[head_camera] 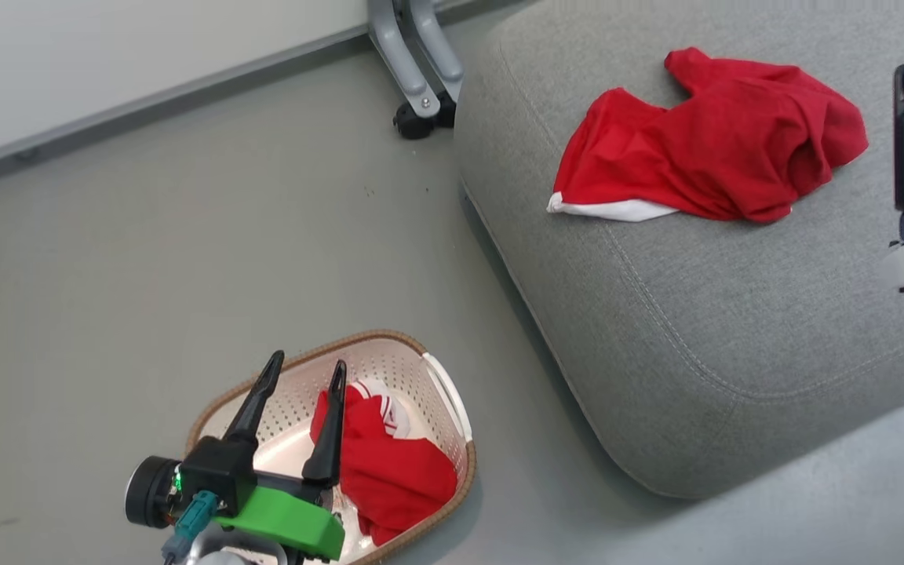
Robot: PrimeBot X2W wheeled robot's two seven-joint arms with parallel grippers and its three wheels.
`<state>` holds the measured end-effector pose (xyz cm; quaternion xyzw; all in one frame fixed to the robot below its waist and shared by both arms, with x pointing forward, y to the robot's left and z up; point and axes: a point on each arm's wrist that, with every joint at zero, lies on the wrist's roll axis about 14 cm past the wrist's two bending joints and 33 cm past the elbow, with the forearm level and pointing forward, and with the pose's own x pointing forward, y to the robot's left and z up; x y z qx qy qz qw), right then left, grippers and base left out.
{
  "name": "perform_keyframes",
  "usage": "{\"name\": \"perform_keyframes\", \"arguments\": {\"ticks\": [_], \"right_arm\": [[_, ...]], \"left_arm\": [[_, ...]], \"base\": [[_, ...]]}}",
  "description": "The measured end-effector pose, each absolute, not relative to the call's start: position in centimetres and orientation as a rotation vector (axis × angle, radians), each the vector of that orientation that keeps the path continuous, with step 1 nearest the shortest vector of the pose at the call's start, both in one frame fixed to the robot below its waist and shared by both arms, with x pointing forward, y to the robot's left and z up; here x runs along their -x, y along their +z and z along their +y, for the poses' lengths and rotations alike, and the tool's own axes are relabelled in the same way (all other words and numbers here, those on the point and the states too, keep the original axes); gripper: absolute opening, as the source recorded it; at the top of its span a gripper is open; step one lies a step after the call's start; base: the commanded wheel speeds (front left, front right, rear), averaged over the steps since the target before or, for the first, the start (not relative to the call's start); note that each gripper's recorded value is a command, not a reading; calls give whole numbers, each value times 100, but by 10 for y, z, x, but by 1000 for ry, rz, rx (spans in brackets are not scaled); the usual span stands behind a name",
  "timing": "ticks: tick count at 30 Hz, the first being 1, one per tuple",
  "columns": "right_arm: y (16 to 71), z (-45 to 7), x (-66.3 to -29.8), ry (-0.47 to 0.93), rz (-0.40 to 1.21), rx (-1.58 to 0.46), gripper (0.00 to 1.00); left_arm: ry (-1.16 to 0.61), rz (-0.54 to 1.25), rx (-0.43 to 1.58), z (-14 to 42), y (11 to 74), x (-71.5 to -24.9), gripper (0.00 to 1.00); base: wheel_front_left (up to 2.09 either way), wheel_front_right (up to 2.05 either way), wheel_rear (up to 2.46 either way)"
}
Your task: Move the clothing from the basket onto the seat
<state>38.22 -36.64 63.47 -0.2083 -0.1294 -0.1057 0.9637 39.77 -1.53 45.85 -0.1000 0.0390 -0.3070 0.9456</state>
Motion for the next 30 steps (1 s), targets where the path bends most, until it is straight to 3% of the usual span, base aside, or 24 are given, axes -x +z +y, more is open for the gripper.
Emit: {"name": "perform_keyframes", "arguments": {"ticks": [6,11,30], "right_arm": [[667,-336,-352,-187,-431,300,100],[669,-311,-337,-140,-483,244,100],[602,-229,-332,8,-367,49,100]], "left_arm": [[-588,15,182,-1,483,-386,100],[-558,-20,179,11,497,-376,100],[-399,-66,183,64,510,-361,100]], "base": [[0,0,0],[0,0,0],[0,0,0]]}}
